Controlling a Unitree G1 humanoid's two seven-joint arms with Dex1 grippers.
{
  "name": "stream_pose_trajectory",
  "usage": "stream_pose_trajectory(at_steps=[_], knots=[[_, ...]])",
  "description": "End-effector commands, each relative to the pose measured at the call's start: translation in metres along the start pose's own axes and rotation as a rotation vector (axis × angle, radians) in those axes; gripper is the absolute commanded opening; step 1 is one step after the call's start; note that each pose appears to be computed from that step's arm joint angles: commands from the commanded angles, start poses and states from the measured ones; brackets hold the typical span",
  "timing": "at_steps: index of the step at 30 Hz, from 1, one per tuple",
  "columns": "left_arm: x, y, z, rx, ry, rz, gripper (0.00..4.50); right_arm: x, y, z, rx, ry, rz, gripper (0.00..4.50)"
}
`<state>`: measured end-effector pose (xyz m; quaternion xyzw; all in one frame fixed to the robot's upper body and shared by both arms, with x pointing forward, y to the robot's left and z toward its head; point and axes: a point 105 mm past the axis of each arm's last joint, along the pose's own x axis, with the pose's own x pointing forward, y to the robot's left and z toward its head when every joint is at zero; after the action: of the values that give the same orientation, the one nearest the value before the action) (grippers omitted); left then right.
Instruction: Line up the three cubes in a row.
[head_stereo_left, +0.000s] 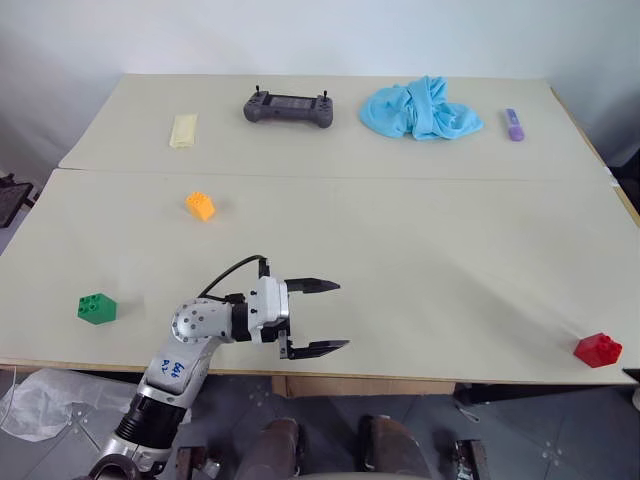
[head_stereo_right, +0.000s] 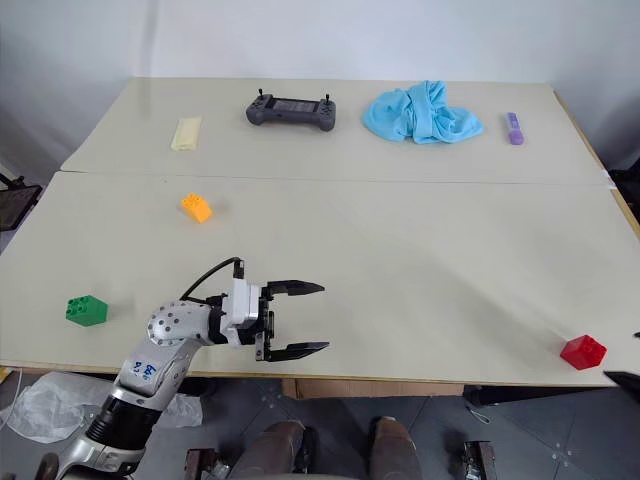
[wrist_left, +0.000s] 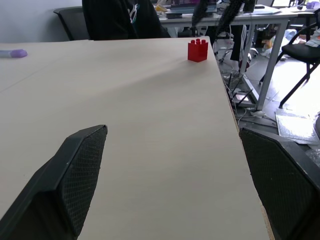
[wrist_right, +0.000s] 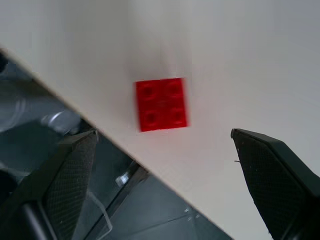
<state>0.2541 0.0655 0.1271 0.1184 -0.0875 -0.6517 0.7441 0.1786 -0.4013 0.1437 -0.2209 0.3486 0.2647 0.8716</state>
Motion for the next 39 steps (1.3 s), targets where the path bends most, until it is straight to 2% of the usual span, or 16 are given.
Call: stream_pose_trajectory(at_steps=[1, 5, 13, 16, 23, 26, 28, 31, 34, 37, 39], knots=[[-0.002, -0.002, 0.010, 0.032, -0.017, -0.002, 4.50, 0.006, -0.007, 0.012, -0.038, 0.003, 0.006, 4.48], [-0.002, -0.003, 0.011, 0.032, -0.012, 0.003, 4.50, 0.018, -0.017, 0.015, -0.044, 0.028, -0.012, 4.48], [-0.005, -0.002, 0.012, 0.034, -0.005, 0.019, 4.50, 0.024, -0.007, 0.013, -0.037, 0.109, 0.081, 4.48], [-0.005, -0.002, 0.012, 0.036, -0.004, 0.024, 4.50, 0.027, -0.007, 0.020, -0.065, 0.098, 0.079, 3.86], [-0.004, -0.003, 0.015, 0.026, -0.030, 0.020, 4.50, 0.030, -0.005, 0.032, -0.092, 0.074, 0.073, 1.50], [-0.005, -0.003, 0.015, 0.026, -0.023, 0.014, 4.50, 0.034, -0.002, 0.044, -0.121, 0.045, 0.090, 1.46], [-0.006, -0.002, 0.015, 0.026, -0.017, 0.012, 4.50, 0.038, 0.003, 0.059, -0.132, 0.000, 0.110, 1.46], [-0.011, 0.001, 0.013, 0.025, 0.000, 0.020, 4.50, 0.044, 0.026, 0.103, -0.218, -0.061, 0.223, 1.46], [-0.016, 0.004, 0.014, -0.006, -0.019, 0.037, 4.50, 0.053, 0.040, 0.131, -0.245, -0.019, 0.246, 1.46], [-0.019, 0.007, 0.014, -0.013, -0.017, 0.054, 4.50, 0.080, 0.074, 0.185, -0.346, -0.172, 0.329, 1.46], [-0.021, 0.010, 0.013, -0.010, -0.012, 0.071, 4.50, 0.098, 0.101, 0.199, -0.476, -0.161, 0.409, 1.46]])
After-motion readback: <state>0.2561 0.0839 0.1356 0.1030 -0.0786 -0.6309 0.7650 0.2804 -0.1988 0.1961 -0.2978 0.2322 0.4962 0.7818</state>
